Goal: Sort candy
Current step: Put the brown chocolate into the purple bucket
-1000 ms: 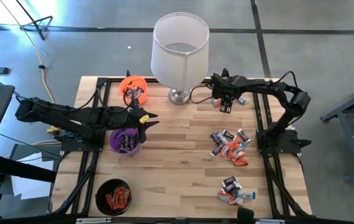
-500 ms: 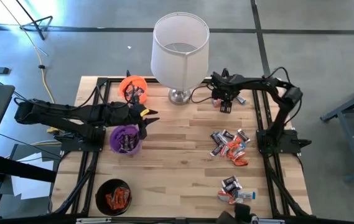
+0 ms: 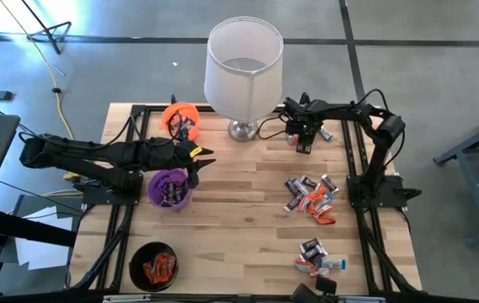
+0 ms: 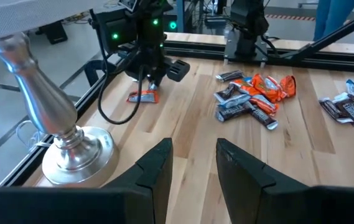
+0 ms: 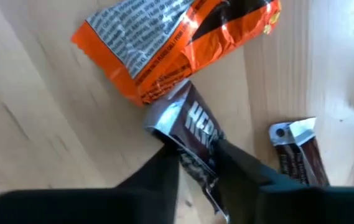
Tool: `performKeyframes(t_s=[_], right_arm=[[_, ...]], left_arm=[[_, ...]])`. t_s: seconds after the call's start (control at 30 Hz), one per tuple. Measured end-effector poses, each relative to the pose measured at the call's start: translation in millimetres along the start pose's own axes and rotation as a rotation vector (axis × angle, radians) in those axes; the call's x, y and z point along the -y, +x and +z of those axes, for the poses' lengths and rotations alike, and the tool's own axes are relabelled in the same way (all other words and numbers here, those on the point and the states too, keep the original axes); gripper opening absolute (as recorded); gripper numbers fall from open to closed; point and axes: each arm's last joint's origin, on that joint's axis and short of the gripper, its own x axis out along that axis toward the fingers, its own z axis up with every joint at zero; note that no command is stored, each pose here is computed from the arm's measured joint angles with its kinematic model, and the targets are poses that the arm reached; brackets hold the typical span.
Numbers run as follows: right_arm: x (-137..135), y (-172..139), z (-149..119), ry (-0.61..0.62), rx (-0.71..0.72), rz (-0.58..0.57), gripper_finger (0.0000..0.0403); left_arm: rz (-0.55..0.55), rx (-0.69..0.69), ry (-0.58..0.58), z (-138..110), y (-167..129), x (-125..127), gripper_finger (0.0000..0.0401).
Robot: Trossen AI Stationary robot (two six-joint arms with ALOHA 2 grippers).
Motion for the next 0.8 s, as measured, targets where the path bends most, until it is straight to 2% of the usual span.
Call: performKeyframes(t_s=[0.07, 0.1, 0.23, 0.3, 0.43, 0.63, 0.8], right_arm=[[0, -2, 0, 0.020, -0.003, 0.007, 0.0025], [0, -2, 0, 0.024, -0.009, 0.012, 0.0016], [0, -6, 0, 0.100, -0.029, 0.041, 0.0022], [-3, -10, -1, 0.124, -0.035, 0.068, 0.0012], [-16, -28, 2, 0.136, 0.039, 0.127, 0.0006], [-58, -68, 8, 0.091, 0.159, 0.111, 0.0003], [-108, -107, 8, 0.049, 0.332, 0.122, 0.0002]], left_arm=[[0.000, 0.000, 0.000, 0, 0, 0, 0.0110], [0.000, 0.000, 0.000, 0, 0, 0, 0.0110], [0.000, 0.000, 0.000, 0, 0, 0, 0.0110], [0.000, 0.000, 0.000, 0, 0, 0, 0.0110], [-0.036, -0.003, 0.000, 0, 0, 1, 0.0110], [-0.064, -0.004, 0.000, 0, 0, 2, 0.0110], [-0.063, -0.004, 0.000, 0, 0, 2, 0.0110]])
